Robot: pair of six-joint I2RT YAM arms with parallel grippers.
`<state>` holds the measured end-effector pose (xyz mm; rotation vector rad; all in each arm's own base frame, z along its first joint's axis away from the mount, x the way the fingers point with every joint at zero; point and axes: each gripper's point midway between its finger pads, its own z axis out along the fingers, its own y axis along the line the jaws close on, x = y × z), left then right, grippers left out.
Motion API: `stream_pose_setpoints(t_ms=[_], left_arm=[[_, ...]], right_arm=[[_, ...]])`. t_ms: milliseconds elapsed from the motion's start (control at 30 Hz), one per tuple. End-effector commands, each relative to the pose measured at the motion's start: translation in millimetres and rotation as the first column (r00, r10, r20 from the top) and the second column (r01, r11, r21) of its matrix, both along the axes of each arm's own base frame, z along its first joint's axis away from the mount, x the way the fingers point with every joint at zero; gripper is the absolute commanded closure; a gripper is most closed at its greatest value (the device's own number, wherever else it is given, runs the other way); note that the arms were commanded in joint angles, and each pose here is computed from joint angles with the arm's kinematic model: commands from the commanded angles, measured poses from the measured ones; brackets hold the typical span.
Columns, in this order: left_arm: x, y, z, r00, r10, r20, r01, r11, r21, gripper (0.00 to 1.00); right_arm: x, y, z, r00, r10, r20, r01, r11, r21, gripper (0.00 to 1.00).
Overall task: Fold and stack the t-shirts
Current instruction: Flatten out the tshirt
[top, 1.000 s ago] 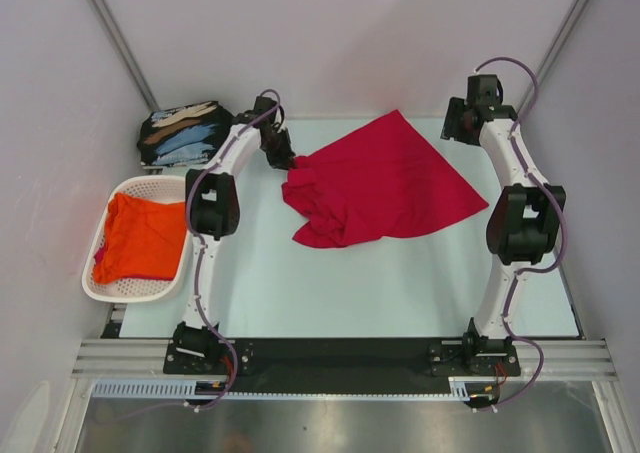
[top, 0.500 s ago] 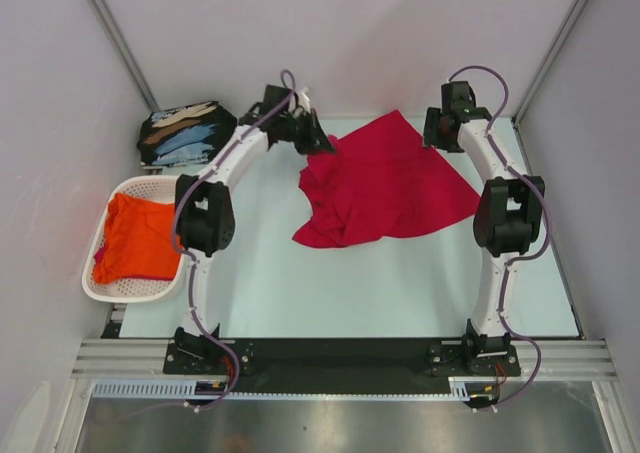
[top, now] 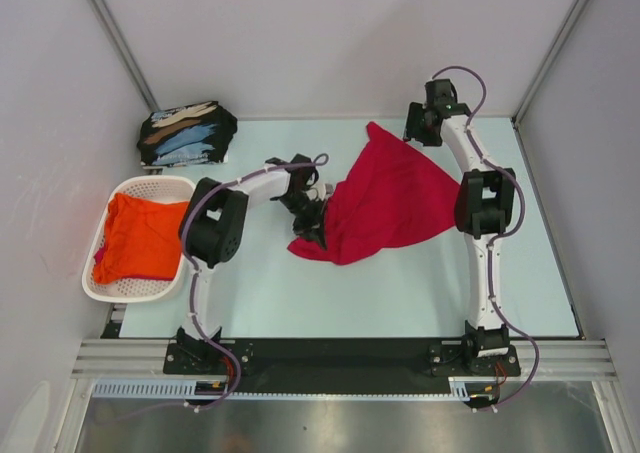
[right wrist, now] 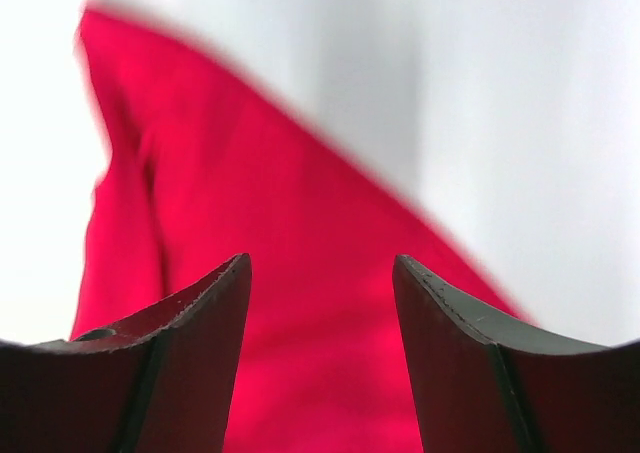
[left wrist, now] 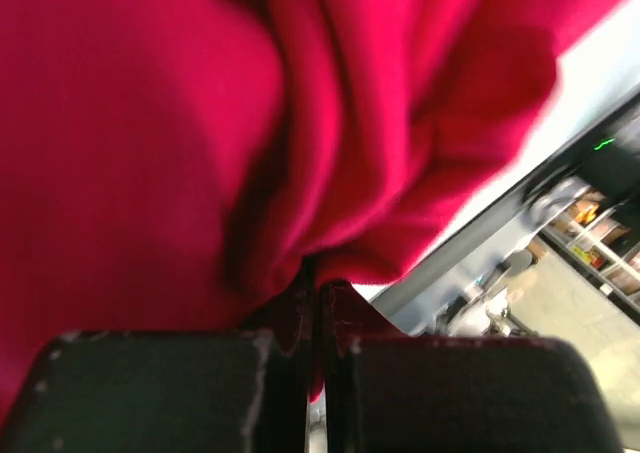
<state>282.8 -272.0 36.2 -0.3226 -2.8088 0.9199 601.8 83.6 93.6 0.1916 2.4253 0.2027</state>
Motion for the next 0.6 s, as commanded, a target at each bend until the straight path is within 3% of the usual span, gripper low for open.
stream_pose_setpoints(t_ms=[0,167,200,267,300,400,567], left_arm=[[-50.0,47.7,4.4,0.998,-0.023,-0.058,0.033,0.983,0.183,1.00],[-50.5,61.1,0.4,1.000,0.007,-0.024,-0.001,0.972,0.236,0.99],[-48.4,60.9,0.9,1.000,0.013,-0.020,-0.008,0.972,0.234,0.74],[-37.9,57.0,9.4,0.999,0.031,0.027,-0.036,0.974,0.224,0.51],[-33.9,56.6,12.9,0.998,0.038,0.048,-0.048,0.973,0.224,0.30],[-20.1,58.5,26.9,0.989,0.055,0.139,-0.087,0.969,0.232,0.13],[-9.7,64.7,44.6,0.963,0.097,0.253,-0.156,0.962,0.226,0.09]], right_arm=[[11.3,31.8,14.5,0.998,0.046,0.040,-0.049,0.995,0.087,0.37],[17.8,52.2,12.1,0.995,0.073,0.069,-0.084,0.982,0.170,0.37],[19.8,61.1,12.8,0.992,0.097,0.084,-0.113,0.971,0.210,0.37],[22.3,77.5,2.4,0.987,0.133,0.090,-0.151,0.957,0.248,0.38],[22.0,85.1,-1.2,0.985,0.150,0.087,-0.168,0.945,0.281,0.38],[28.9,102.7,-16.2,0.980,0.175,0.098,-0.197,0.932,0.304,0.39],[44.6,127.1,-37.7,0.972,0.192,0.136,-0.230,0.899,0.373,0.39]])
